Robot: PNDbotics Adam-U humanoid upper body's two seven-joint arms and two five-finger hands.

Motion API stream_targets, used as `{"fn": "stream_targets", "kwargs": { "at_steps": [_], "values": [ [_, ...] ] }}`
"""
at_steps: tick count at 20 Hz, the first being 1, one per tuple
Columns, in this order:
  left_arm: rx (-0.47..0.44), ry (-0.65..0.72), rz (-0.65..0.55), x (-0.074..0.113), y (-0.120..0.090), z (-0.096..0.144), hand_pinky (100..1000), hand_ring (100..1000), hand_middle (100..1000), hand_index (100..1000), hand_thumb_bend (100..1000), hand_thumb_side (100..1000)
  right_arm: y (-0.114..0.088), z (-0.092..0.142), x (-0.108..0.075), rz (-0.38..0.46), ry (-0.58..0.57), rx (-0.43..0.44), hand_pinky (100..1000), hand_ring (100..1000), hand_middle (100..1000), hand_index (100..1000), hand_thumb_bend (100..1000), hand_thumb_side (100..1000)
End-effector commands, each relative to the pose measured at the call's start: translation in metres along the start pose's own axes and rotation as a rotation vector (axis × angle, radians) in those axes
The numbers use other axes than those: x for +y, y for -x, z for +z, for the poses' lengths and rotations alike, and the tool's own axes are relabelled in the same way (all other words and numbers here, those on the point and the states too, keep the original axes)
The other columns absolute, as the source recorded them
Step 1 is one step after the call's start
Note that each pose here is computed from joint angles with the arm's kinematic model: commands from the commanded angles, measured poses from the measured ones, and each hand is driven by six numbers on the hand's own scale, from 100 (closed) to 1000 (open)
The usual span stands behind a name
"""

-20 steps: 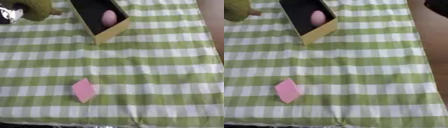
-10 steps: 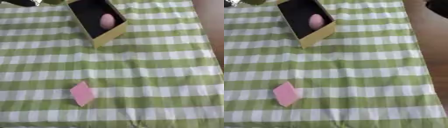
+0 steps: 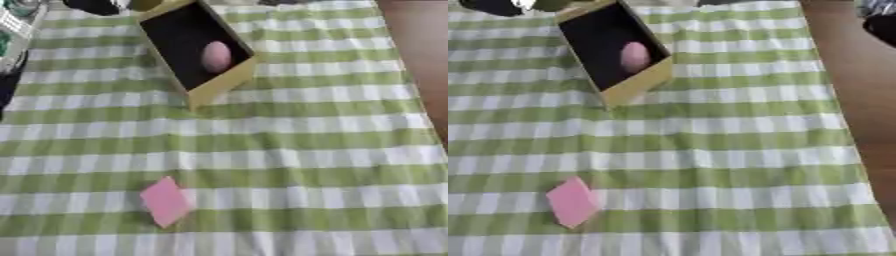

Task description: Pick up objects on the table and place them in the box.

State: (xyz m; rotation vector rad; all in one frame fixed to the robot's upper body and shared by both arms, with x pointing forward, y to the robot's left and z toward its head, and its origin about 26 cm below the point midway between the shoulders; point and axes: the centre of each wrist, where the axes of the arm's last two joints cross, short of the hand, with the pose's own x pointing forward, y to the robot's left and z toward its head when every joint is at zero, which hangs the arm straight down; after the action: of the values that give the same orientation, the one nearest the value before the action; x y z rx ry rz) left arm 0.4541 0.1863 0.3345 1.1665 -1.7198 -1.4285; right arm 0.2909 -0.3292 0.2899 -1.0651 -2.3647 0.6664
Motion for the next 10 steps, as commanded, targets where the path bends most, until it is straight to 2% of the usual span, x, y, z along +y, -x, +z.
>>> {"fn": "stream_targets", "kwargs": {
  "at_steps": [1,6,10],
  "values": [
    [0.023,-0.026,-0.015,0.003,0.003,-0.009,727,652,592,676,100,247,-0.005,-0.006,-0.007,0.005,0.01,-0.031,891,821,745,864,100,474],
    [0.074,0.01,-0.033,-0.019,0.002,-0.023,729,657,597,679,100,244,-0.006,-0.008,-0.006,-0.006,0.015,-0.034,891,822,744,865,100,486],
    [0.1,0.033,-0.043,-0.034,0.004,-0.029,737,666,605,693,163,253,-0.007,-0.008,-0.006,-0.013,0.017,-0.033,892,822,743,865,100,496]
  ]
}}
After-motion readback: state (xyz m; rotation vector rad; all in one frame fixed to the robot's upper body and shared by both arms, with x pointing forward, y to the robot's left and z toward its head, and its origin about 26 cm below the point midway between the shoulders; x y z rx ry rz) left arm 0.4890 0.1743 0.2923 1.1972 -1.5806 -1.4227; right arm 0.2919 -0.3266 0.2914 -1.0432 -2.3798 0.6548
